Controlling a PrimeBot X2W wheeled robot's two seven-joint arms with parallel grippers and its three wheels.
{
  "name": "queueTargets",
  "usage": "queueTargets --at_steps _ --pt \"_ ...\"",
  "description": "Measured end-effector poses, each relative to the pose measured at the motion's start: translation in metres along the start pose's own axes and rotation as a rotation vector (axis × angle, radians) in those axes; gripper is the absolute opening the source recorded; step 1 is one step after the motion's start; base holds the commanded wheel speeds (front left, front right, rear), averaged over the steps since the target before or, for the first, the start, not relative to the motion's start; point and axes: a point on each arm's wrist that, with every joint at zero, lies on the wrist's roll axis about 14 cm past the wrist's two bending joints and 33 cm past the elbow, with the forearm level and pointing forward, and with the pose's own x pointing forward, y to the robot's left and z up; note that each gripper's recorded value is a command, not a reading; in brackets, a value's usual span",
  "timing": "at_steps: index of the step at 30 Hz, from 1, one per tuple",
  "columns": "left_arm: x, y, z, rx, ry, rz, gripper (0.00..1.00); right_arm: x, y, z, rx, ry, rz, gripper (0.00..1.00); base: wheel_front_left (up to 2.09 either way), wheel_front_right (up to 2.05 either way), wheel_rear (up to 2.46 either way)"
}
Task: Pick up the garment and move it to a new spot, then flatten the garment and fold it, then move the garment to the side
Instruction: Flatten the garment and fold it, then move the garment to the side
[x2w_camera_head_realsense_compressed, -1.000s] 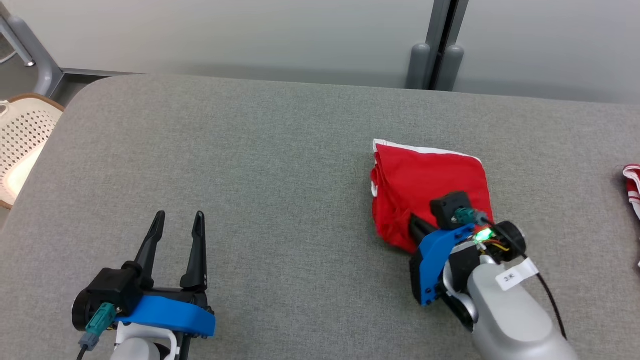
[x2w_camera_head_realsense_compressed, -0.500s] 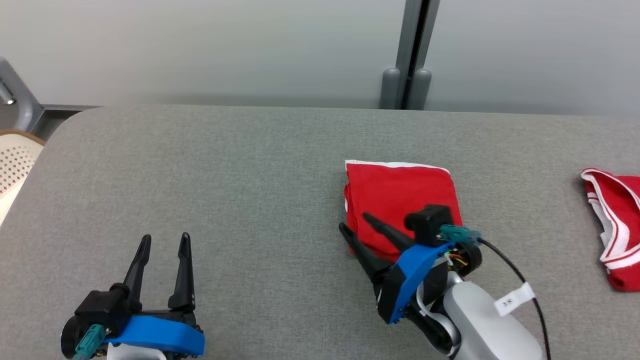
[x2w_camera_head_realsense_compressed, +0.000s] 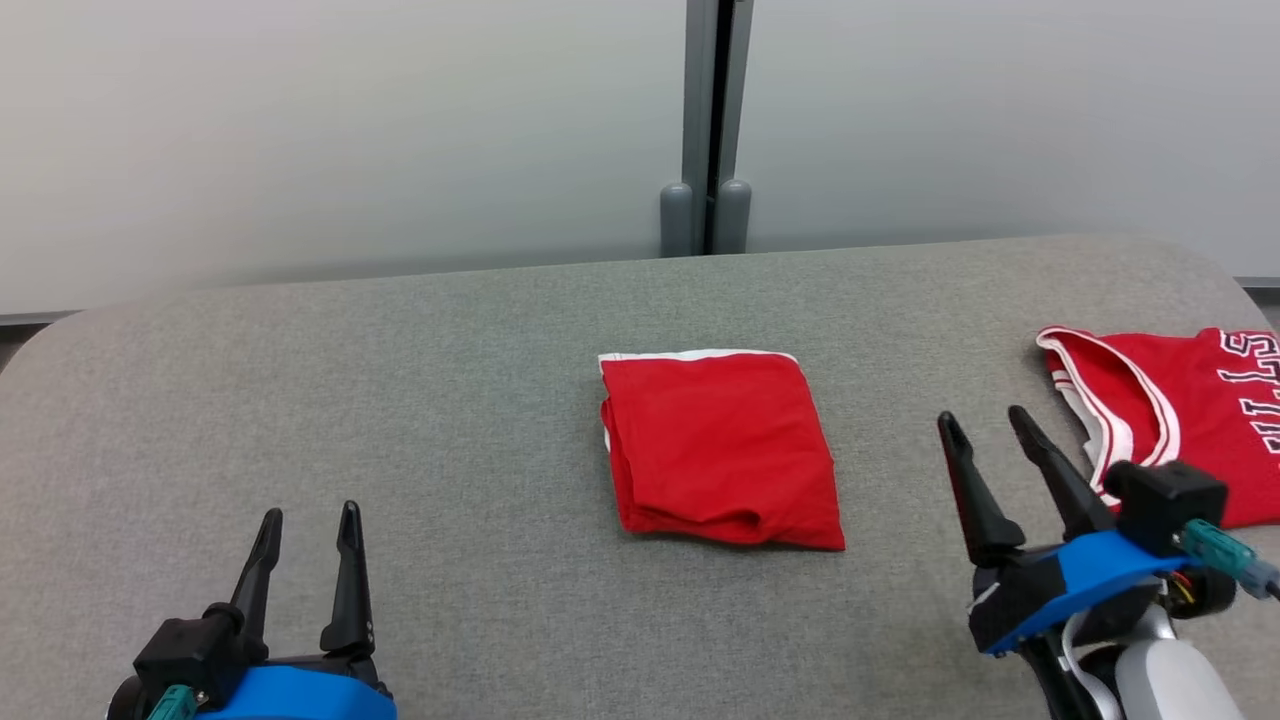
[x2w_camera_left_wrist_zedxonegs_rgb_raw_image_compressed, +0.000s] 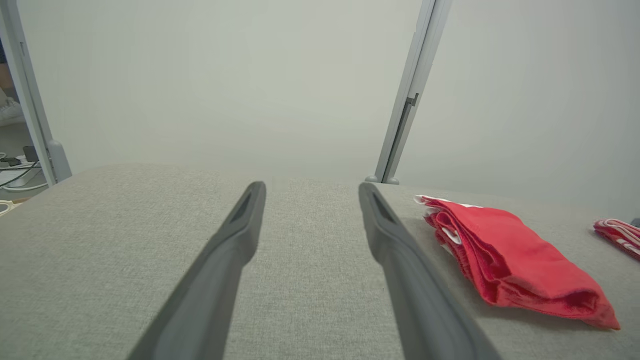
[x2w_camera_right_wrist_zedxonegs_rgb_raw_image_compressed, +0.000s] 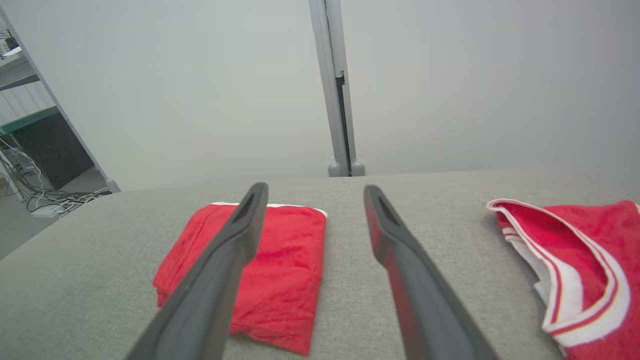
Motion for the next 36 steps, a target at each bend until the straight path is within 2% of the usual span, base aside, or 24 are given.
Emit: queueTargets --at_steps 6,12,36 --pt "0.003 -0.005 -0.002 0.005 0.009 -0.015 1.0 -0.027 -0.031 -0.004 -0.037 0.03 -0.103 1.0 0.0 0.0 0.0" --pt "0.008 -0.012 -0.003 -0.001 0.017 -0.032 1.0 -0.041 -0.042 -0.008 -0.04 0.047 -0.147 1.0 0.0 0.0 0.0" --pt "0.01 -0.008 -0.005 0.008 0.031 -0.023 1.0 -0.042 -0.042 -0.031 -0.046 0.098 -0.15 1.0 0.0 0.0 0.0"
